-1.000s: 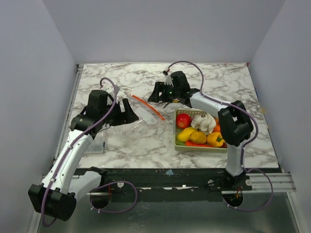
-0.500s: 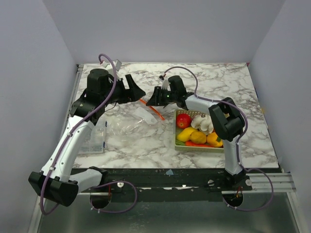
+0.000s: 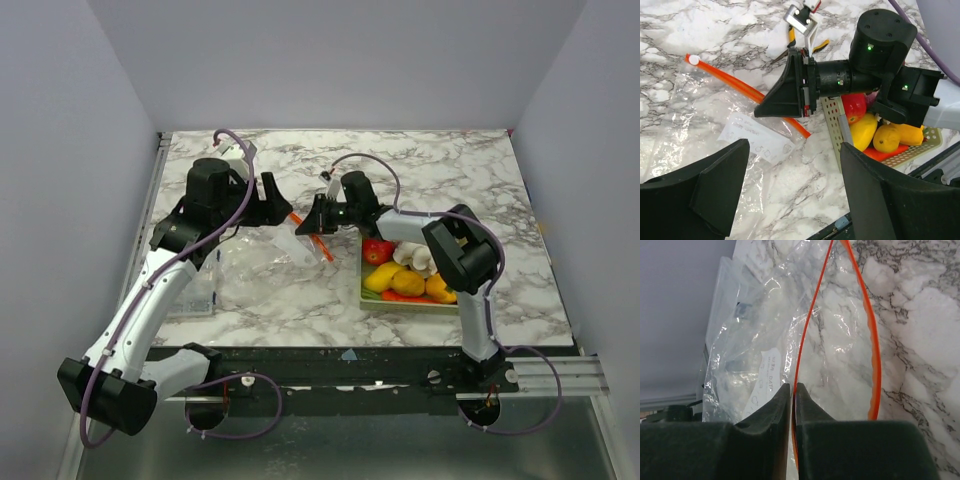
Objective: Place the food in the zip-top bag and seal the zipper
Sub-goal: Pick up the zipper food storage bag at the center of the board, then open the zipper of the food storage bag.
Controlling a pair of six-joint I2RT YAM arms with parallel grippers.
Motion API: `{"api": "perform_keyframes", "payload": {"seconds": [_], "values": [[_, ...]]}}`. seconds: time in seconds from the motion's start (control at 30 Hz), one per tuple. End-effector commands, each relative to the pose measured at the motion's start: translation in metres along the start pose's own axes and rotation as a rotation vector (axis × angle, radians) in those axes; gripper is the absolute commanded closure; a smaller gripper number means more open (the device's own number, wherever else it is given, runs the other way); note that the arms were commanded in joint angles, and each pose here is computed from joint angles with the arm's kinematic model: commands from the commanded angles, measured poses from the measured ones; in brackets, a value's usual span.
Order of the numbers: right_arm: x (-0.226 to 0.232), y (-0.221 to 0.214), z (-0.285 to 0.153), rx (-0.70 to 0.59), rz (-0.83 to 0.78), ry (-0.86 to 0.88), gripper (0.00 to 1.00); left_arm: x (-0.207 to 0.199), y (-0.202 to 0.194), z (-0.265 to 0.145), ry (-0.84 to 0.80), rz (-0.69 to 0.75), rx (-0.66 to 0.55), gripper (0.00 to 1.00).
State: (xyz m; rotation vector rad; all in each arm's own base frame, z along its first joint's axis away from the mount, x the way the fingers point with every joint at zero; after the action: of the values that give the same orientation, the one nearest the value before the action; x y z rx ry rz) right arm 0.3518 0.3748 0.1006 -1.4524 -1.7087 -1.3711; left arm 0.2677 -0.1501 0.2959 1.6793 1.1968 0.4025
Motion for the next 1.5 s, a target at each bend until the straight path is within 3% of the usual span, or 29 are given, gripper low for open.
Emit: {"api": "perform_keyframes", "payload": {"seconds": [0.0, 0.07, 0.23, 0.43, 0.57, 0.73, 1.2, 1.27, 1.47], "values": [[0.033, -0.007, -0.011, -0.033, -0.018, 0.019, 0.92, 0.003, 0.005, 0.001, 0.019, 0.026, -0.035, 0.28], [0.046, -0.009, -0.024, -0.062, -0.031, -0.021, 0.99, 0.003, 0.006, -0.001, 0.026, 0.02, -0.048, 0.32], [0.082, -0.017, -0.057, -0.165, -0.137, -0.129, 0.99, -0.004, 0.012, -0.015, 0.001, 0.015, -0.143, 0.33], [0.123, -0.044, -0.062, -0.275, -0.347, -0.249, 0.99, -0.003, 0.01, -0.012, 0.008, -0.016, -0.13, 0.34], [0.132, -0.05, -0.061, -0.375, -0.402, -0.246, 0.99, 0.009, 0.005, -0.003, 0.089, -0.049, -0.073, 0.35], [0.146, -0.057, -0.055, -0.438, -0.417, -0.23, 0.99, 0.013, -0.004, 0.009, 0.103, -0.057, -0.004, 0.5], [0.158, -0.064, -0.06, -0.526, -0.396, -0.22, 0.99, -0.003, -0.029, 0.038, 0.03, -0.041, 0.176, 0.55], [0.162, -0.064, -0.06, -0.534, -0.39, -0.214, 0.99, -0.005, -0.033, 0.041, 0.03, -0.032, 0.195, 0.58], [0.168, -0.066, -0.057, -0.51, -0.35, -0.241, 0.99, -0.007, -0.032, 0.041, 0.028, -0.001, 0.202, 0.94]]}}
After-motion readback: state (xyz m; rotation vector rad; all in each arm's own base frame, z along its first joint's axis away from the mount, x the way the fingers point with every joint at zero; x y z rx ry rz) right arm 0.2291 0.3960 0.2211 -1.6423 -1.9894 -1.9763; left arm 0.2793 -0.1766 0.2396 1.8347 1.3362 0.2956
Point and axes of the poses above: each gripper's point midway between its finger pads, its own z axis out along the fingers, its own x axis along the line the jaws close on, y = z × x, the point moved 4 cm from there along -z, back along the fingers, and after that the axes turned 12 degrees about z, right-handed, at the moved point
